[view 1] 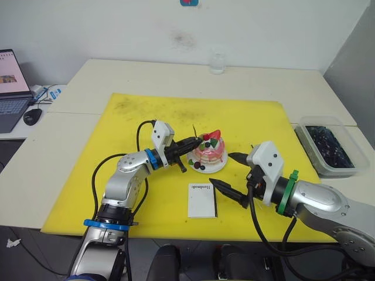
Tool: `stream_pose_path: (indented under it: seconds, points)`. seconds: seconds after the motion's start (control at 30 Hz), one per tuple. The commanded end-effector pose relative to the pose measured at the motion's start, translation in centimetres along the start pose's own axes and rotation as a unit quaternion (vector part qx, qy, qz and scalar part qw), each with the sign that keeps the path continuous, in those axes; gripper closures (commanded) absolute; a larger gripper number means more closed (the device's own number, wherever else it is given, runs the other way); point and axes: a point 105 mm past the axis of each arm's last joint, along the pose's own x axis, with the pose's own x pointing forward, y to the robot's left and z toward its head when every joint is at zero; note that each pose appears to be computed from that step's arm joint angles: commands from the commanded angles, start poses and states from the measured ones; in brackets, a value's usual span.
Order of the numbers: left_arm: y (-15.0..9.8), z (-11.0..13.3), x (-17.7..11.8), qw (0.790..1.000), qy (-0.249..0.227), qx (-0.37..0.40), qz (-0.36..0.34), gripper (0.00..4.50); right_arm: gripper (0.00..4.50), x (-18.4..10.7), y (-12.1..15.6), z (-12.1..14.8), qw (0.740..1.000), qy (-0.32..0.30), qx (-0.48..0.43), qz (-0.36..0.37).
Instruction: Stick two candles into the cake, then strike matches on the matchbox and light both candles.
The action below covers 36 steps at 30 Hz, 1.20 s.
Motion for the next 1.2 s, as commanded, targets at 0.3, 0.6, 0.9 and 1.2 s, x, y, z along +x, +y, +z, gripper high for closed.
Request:
stream_pose_path:
  seconds: [0.3, 0.6, 0.9, 1.2]
  points:
    - [0.8, 2.8, -1.6, 0.999, -0.014, 0.022, 0.020, 0.48, 0.00, -0.3, 0.4, 0.6, 1.000, -0.017, -0.012, -0.002]
    - [0.4, 4.2, -3.7, 0.999, 0.009, 0.031, 0.005, 0.07, 0.00, -0.3, -0.1, 0.9, 0.999, -0.026, -0.019, -0.010]
    - [-3.4, 2.7, -9.1, 0.978, 0.151, 0.078, -0.120, 0.07, 0.00, -3.4, -1.4, -0.1, 0.998, -0.009, -0.018, -0.052]
    - [-10.0, 1.9, -8.5, 0.951, 0.150, 0.105, -0.248, 0.07, 0.00, -5.9, -1.8, -5.5, 0.988, 0.083, -0.006, -0.128]
